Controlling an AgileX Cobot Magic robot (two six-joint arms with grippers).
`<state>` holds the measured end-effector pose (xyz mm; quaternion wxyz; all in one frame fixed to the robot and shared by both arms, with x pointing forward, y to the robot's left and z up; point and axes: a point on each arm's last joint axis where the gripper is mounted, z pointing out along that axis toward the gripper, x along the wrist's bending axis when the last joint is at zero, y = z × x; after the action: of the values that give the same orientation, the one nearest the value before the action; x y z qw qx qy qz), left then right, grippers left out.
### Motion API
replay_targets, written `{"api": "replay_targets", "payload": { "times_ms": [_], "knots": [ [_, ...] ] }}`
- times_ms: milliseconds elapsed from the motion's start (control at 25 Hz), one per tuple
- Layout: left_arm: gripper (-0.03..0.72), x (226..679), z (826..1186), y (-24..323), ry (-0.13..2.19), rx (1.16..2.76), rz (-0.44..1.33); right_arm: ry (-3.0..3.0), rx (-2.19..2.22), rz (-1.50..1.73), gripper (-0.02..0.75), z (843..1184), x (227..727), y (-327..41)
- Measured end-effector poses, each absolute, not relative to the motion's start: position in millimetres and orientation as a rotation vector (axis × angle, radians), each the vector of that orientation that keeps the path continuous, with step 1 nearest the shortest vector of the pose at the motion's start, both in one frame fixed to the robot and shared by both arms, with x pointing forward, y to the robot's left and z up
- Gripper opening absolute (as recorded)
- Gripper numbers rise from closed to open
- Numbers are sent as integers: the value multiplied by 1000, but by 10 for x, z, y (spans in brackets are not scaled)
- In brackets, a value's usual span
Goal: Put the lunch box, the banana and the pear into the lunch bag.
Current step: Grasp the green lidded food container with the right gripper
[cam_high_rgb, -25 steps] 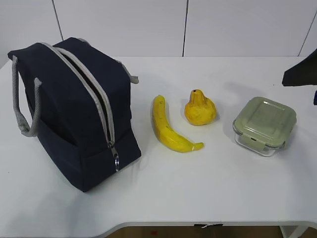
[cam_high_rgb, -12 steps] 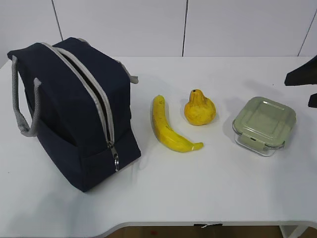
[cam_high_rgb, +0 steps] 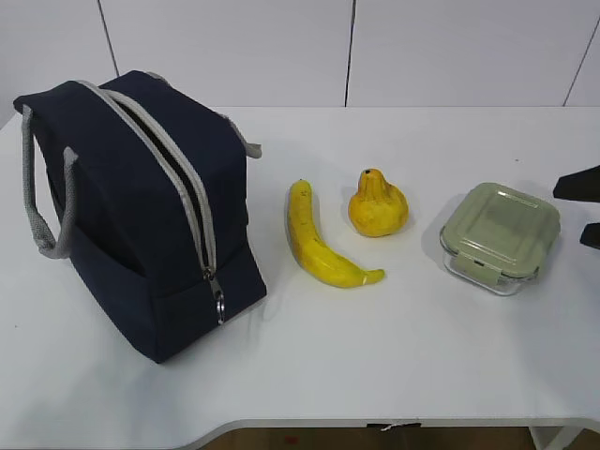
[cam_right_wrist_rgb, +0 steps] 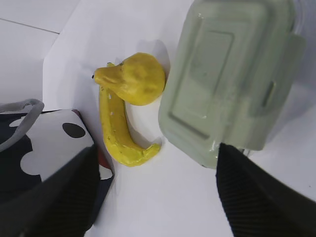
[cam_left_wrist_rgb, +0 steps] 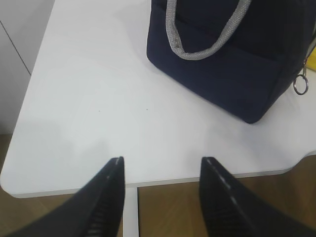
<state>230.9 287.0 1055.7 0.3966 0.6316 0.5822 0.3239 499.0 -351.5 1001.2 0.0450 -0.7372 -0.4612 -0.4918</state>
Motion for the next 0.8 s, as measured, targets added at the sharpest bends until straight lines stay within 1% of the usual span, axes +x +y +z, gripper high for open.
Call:
{"api": "replay_targets", "payload": {
  "times_ms": [200, 520, 680, 800],
  "knots": [
    [371, 2309, 10557, 2870, 1475, 1600, 821, -1373, -2251, -1558, 582, 9772, 4919, -3583],
    [371, 2309, 10557, 2870, 1475, 1600, 821, -1142, -2195, -1635, 579, 9470, 5079, -3670],
    [371, 2309, 10557, 2870, 1475, 1600, 821, -1073, -2189, -1603, 579, 9269, 5120, -3696],
    [371, 2309, 10557, 2870, 1475, 1600, 821, -1076, -2186, -1591, 579, 9195, 5129, -3700]
  ]
}}
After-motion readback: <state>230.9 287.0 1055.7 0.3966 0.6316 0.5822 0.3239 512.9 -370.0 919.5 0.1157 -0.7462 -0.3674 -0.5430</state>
